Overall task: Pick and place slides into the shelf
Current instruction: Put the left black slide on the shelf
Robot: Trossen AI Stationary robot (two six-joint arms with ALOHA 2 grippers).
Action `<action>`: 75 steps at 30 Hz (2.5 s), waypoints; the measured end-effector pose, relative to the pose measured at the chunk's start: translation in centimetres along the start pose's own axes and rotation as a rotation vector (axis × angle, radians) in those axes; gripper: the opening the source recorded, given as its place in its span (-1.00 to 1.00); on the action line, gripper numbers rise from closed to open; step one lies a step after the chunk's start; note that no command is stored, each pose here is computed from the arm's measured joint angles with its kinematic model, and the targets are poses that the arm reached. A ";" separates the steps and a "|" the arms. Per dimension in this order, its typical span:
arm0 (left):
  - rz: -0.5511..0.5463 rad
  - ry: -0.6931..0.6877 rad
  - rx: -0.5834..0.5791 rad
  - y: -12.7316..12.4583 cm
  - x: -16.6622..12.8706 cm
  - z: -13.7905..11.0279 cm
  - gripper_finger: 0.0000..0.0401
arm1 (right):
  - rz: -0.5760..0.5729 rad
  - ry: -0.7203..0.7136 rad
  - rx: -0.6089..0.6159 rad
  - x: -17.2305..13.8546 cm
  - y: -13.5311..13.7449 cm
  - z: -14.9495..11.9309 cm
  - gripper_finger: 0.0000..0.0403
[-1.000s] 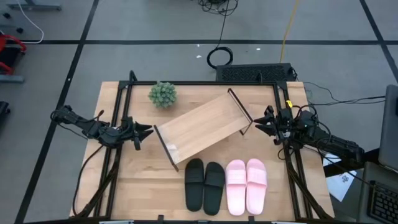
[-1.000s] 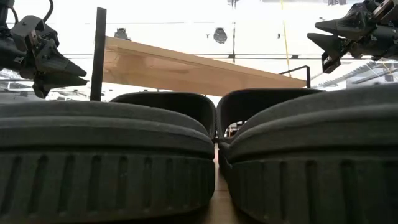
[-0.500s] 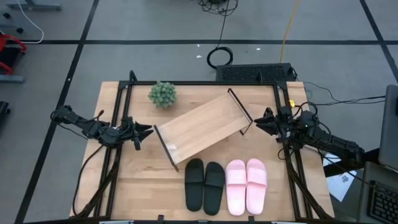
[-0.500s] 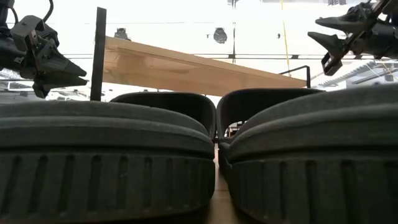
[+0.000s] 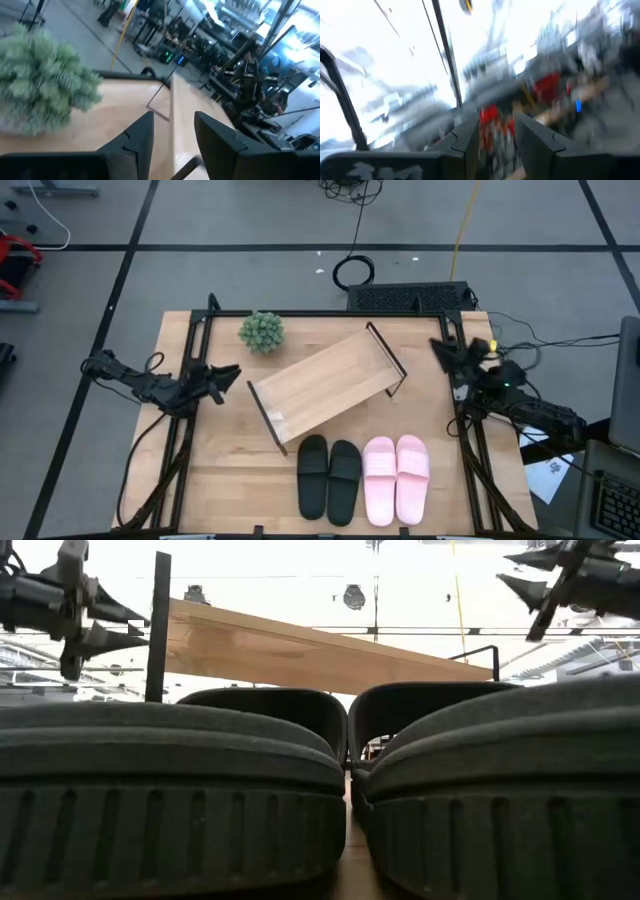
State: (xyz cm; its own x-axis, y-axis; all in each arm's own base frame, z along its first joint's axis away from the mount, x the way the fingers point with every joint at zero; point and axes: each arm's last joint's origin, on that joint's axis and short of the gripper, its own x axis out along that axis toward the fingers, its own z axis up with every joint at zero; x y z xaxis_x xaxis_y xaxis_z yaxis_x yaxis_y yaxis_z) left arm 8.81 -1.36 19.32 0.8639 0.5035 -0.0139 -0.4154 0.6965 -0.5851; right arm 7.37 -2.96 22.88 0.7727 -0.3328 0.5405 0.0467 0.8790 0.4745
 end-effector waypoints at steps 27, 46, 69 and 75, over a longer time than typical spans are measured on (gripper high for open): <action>-0.294 0.139 0.536 -13.8 -3.4 24.2 -0.29 | 0.382 0.247 -0.360 13.9 16.1 21.6 -0.45; -0.484 0.348 0.597 -35.7 -0.1 15.2 -0.29 | 0.273 0.435 -0.291 10.4 16.6 22.6 -0.45; -0.224 0.645 0.147 -41.9 -2.6 -6.3 -0.29 | 0.269 0.538 -0.188 11.2 15.4 20.4 -0.45; -0.153 0.811 0.180 -41.0 -1.4 -10.8 -0.29 | 0.283 0.513 -0.196 11.3 15.5 20.5 -0.45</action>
State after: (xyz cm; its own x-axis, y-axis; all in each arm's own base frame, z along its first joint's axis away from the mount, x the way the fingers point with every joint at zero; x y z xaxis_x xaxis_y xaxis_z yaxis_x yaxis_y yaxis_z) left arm 27.74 -36.11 34.60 0.8228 -0.0778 -0.5630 -0.2570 0.8326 -0.4907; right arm 3.83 -0.14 50.58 0.9759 0.0863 0.2006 -0.1269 0.9718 0.1989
